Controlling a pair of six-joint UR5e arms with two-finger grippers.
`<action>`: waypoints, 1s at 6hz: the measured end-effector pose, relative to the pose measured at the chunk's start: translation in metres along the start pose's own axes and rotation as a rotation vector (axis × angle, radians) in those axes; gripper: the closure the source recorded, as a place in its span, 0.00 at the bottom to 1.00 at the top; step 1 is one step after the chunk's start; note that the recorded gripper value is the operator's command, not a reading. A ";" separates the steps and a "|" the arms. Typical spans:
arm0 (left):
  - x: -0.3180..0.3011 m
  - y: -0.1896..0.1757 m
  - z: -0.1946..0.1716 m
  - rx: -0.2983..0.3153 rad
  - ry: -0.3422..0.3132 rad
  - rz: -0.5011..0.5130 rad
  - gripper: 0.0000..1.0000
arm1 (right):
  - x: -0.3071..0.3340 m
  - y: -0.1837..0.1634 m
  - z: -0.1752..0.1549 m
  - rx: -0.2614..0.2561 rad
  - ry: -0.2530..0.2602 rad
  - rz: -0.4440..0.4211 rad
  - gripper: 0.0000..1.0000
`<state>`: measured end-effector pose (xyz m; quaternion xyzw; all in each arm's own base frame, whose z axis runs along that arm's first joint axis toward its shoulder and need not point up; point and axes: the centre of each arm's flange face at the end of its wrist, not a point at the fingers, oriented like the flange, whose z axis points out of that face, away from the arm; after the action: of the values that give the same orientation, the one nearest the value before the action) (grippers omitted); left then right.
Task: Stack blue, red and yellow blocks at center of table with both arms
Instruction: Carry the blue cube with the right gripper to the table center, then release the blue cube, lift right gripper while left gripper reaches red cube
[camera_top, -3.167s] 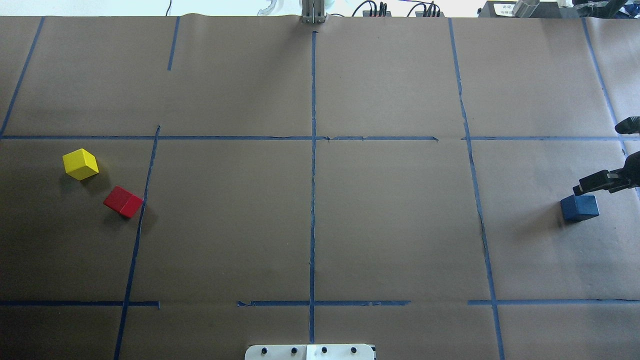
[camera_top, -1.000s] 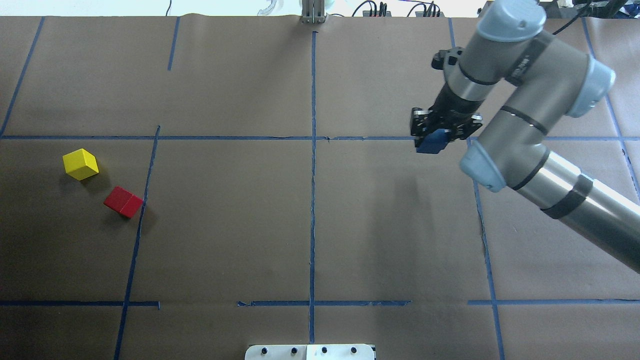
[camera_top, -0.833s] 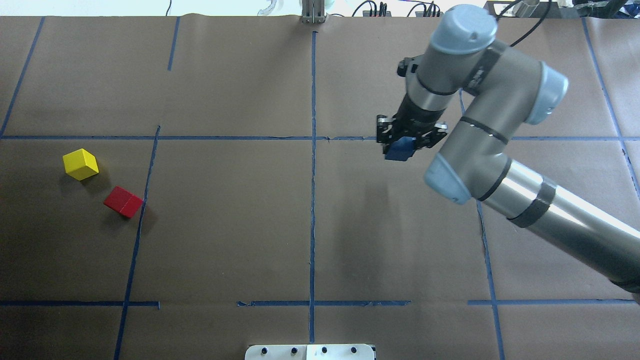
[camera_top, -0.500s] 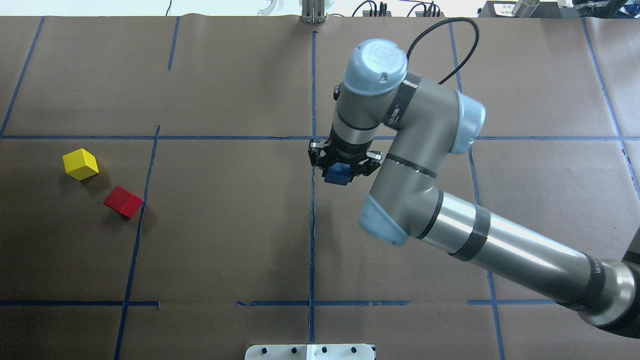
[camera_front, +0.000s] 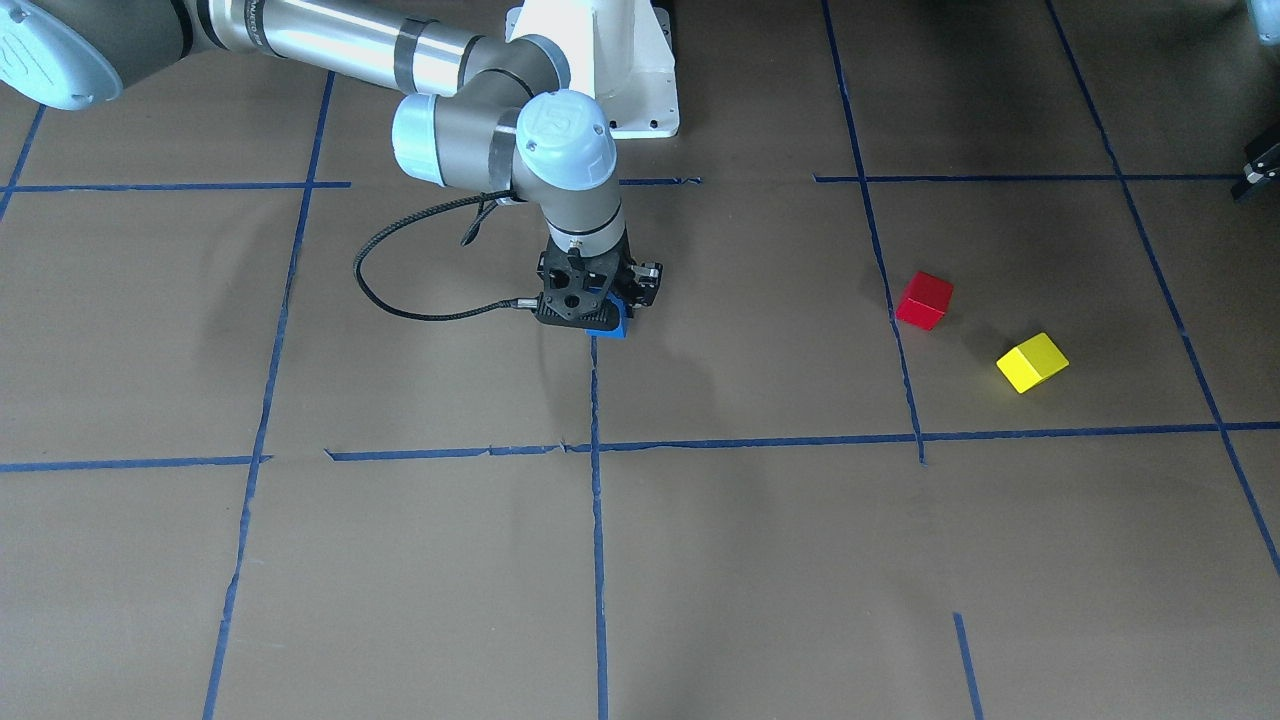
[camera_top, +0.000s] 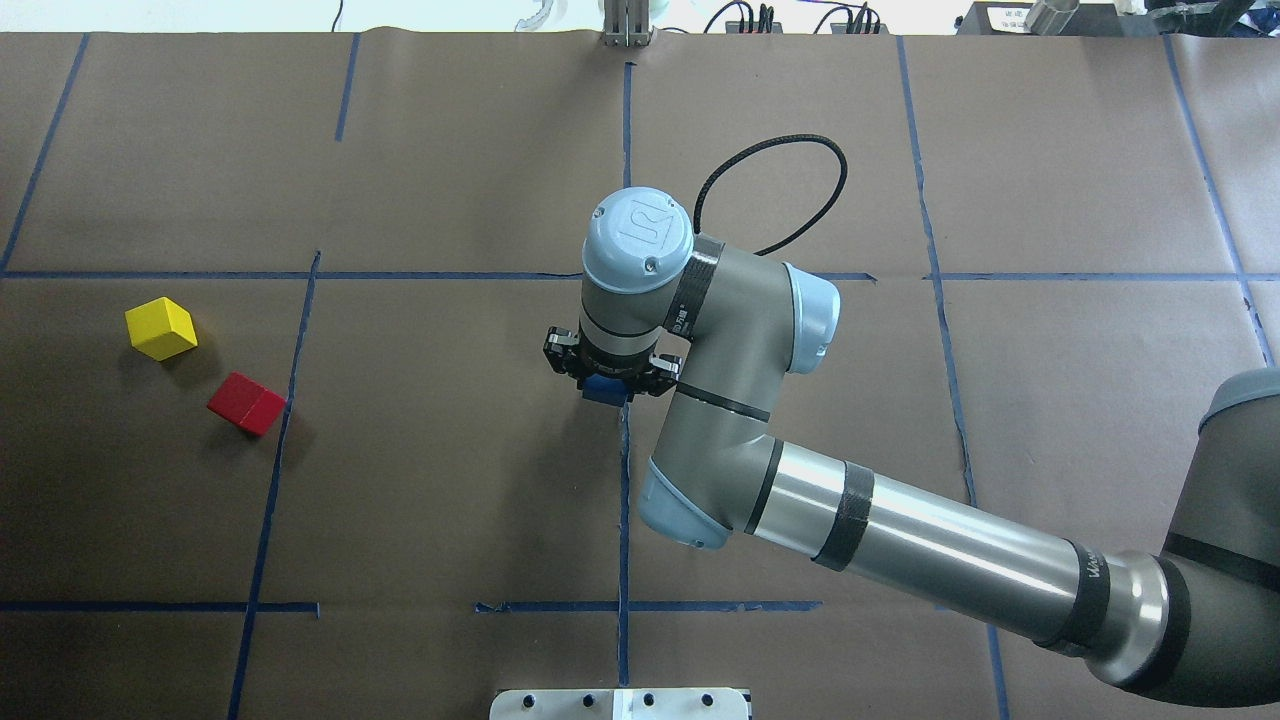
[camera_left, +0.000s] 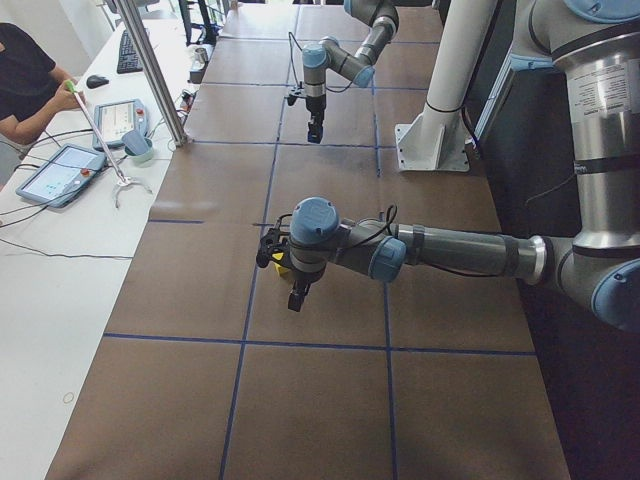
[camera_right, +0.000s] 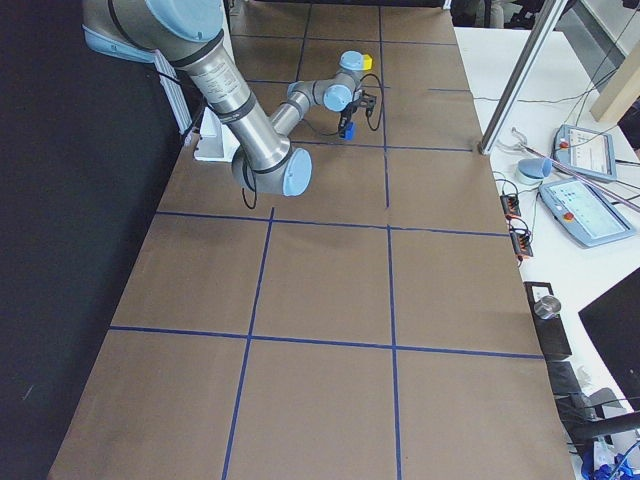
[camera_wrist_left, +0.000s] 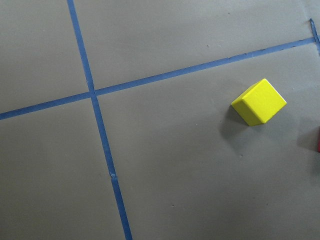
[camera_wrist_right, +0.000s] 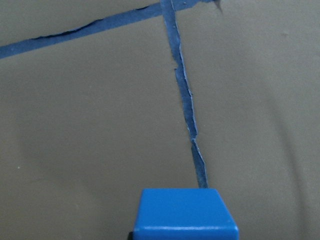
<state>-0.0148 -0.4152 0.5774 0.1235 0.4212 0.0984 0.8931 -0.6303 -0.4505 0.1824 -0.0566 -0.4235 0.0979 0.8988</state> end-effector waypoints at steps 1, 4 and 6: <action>0.000 0.002 0.000 0.003 0.001 0.002 0.00 | 0.003 -0.001 0.006 0.004 0.010 0.002 1.00; 0.000 0.004 0.000 0.003 0.001 0.002 0.00 | 0.009 -0.004 0.013 0.019 0.029 0.004 0.01; 0.005 0.002 0.005 -0.002 0.007 0.018 0.00 | 0.010 -0.006 0.012 0.042 0.038 0.006 0.00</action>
<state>-0.0081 -0.4127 0.5774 0.1262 0.4230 0.1071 0.8909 -0.6326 -0.4539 0.1987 -0.0411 -0.4040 0.1085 0.9074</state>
